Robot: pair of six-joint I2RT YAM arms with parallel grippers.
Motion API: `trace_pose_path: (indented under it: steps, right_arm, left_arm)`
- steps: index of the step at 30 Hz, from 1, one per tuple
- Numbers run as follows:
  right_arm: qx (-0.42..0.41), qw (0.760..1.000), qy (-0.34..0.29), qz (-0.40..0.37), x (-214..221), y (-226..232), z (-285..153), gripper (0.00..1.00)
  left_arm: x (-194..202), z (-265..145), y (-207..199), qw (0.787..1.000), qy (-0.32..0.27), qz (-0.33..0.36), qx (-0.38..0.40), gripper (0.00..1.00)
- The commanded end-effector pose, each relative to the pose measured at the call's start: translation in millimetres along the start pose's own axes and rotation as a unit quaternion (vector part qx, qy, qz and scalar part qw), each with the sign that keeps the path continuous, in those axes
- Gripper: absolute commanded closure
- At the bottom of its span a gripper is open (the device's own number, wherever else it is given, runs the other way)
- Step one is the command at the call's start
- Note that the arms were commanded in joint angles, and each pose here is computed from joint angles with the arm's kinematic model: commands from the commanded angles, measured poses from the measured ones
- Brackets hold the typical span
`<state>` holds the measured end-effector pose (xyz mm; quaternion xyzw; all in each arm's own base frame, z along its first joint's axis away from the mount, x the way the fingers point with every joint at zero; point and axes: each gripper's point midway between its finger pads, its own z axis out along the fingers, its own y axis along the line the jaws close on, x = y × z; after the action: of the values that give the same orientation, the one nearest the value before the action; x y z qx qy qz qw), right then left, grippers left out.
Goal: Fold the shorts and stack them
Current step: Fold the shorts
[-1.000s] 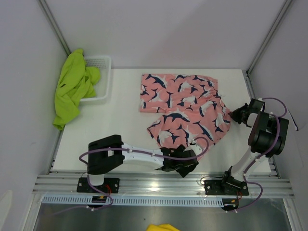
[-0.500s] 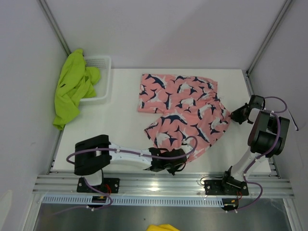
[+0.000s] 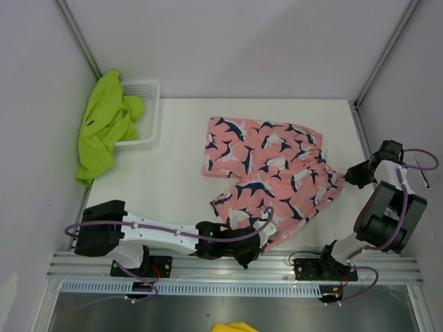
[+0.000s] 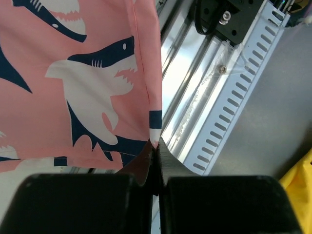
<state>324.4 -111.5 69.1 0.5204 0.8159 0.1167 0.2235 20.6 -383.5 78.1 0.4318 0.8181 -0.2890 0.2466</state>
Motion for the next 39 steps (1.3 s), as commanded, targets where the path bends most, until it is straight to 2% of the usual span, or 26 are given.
trace_pose_path:
  steps: [1,5,8,10,18,25,31,32,39]
  right_arm:
    - [-0.019,1.000,-0.013,-0.011,-4.2,13.0,-28.3,1.00]
    - [-0.024,0.999,-0.035,-0.010,-11.5,18.3,-54.1,1.00]
    - [-0.039,0.998,-0.054,-0.008,-18.0,28.8,-72.5,1.00]
    - [-0.049,0.997,-0.061,-0.005,-22.0,36.1,-81.3,1.00]
    - [-0.096,0.993,-0.059,0.019,-26.9,64.8,-96.2,1.00]
    - [-0.157,0.983,-0.076,0.056,-39.4,106.5,-114.5,1.00]
    - [-0.227,0.968,-0.078,0.074,-45.9,151.6,-120.1,1.00]
    - [-0.236,0.966,-0.074,0.075,-44.3,158.7,-120.3,1.00]
    - [-0.255,0.959,-0.077,0.100,-55.7,189.0,-103.5,1.00]
  left_arm:
    - [-10.4,-25.0,-22.2,0.999,-0.003,-0.020,0.044,1.00]
    - [-33.0,-49.9,-37.5,0.997,-0.024,-0.025,0.063,1.00]
    - [-45.0,-66.1,-26.9,0.999,-0.027,-0.030,0.026,1.00]
    - [-60.1,-80.7,-6.4,0.998,-0.041,-0.039,-0.019,1.00]
    - [-117.1,-148.2,61.0,0.987,-0.129,-0.078,-0.062,1.00]
    - [-180.3,-203.9,128.3,0.964,-0.213,-0.084,-0.137,1.00]
    - [-221.3,-224.3,181.3,0.944,-0.249,-0.088,-0.196,1.00]
    - [-223.0,-218.1,188.9,0.945,-0.241,-0.091,-0.199,1.00]
    - [-251.8,-228.8,249.9,0.928,-0.258,-0.116,-0.241,1.00]
